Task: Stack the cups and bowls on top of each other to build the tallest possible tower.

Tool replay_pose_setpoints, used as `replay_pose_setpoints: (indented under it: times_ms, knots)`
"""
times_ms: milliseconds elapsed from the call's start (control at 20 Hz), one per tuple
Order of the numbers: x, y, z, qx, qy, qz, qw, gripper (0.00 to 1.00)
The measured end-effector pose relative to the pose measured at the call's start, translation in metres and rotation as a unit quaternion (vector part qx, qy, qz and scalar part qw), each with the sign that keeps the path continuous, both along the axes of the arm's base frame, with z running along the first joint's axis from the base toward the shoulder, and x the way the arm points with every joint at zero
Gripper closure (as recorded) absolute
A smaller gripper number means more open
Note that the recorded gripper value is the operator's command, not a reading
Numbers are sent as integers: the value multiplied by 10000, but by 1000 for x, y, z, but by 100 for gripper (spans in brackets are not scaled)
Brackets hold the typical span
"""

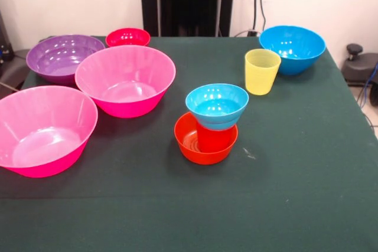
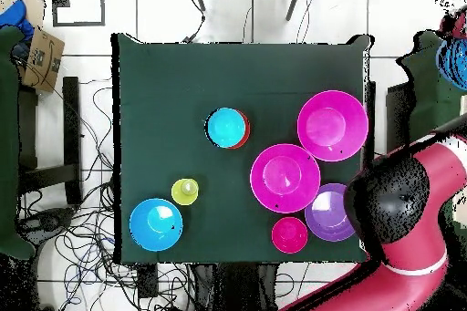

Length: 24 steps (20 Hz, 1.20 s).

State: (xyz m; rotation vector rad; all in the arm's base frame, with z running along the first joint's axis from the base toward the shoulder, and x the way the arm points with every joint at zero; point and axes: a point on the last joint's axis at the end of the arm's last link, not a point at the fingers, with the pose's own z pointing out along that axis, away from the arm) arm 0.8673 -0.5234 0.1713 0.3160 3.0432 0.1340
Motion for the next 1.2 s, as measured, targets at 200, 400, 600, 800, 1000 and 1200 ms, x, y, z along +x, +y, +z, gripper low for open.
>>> replay_pose_setpoints:
  times_ms: [200, 400, 600, 800, 1000, 1200]
  knots:
    - [-4, -4, 4, -35, -34, -74, 10000, 100]
    - [-10, -5, 10, -214, 7, -178, 9996, 100]
    - [-8, 24, 22, -465, 8, -235, 9986, 100]
    - [3, 86, 32, -581, -24, -174, 9982, 100]
    - [14, 152, 37, -584, -1, -29, 9983, 100]
    - [19, 220, 37, -550, 68, 109, 9984, 100]
